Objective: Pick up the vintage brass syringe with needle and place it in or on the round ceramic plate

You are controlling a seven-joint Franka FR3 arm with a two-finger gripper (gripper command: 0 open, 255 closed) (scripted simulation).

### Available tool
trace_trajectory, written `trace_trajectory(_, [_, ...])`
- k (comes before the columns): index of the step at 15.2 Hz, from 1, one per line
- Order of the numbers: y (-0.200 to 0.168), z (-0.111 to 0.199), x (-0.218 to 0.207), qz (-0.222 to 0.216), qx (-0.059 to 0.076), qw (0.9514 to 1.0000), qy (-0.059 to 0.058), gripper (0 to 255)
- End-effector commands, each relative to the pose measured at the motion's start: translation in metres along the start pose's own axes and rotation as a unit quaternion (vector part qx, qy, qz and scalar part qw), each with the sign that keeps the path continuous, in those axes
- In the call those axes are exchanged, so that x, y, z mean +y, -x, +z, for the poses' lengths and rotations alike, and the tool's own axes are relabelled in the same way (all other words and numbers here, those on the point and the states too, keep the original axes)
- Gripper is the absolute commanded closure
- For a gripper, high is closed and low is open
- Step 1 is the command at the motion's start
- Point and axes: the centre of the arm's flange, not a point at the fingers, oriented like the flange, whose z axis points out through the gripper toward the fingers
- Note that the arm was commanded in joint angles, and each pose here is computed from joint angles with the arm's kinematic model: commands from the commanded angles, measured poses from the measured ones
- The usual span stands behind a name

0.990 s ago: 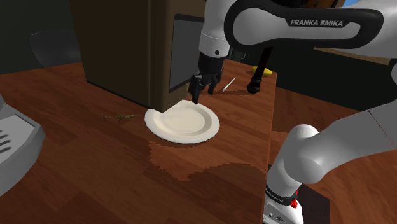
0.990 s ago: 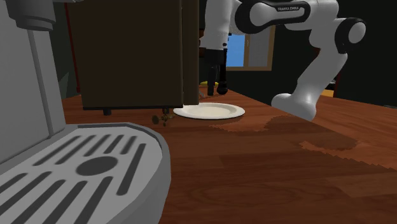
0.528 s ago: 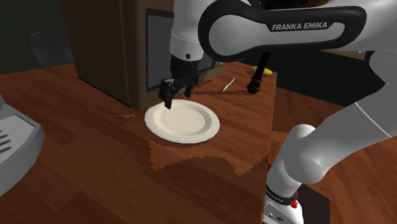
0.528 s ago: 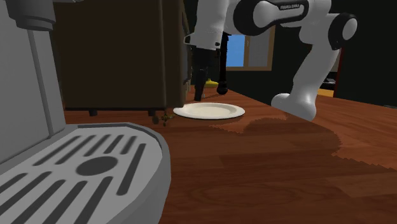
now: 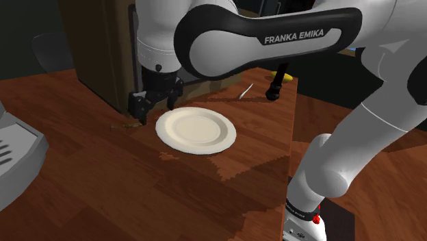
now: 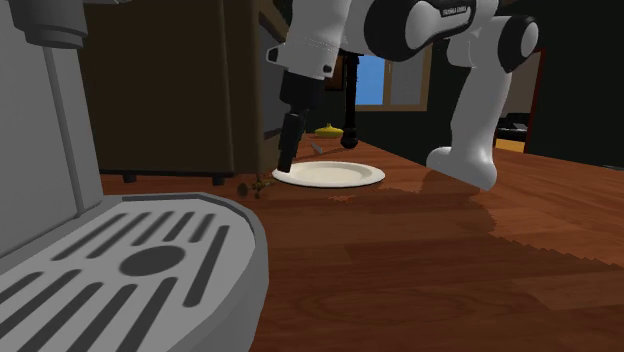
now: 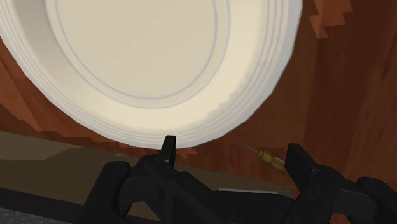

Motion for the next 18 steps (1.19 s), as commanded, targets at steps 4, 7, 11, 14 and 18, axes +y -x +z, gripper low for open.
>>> trace_trajectory(4, [-0.019,-0.001,-0.056,-0.007,0.025,0.9997,0.004,0])
trace_trajectory(7, [-0.020,0.015,-0.056,-0.007,0.025,0.9997,0.004,0])
trace_trajectory(11, [-0.021,0.036,-0.056,-0.007,0.025,0.9997,0.004,0])
trace_trajectory(14, [-0.021,0.039,-0.056,-0.007,0.025,0.9997,0.004,0])
trace_trajectory(18, [-0.021,0.039,-0.056,-0.007,0.025,0.9997,0.004,0])
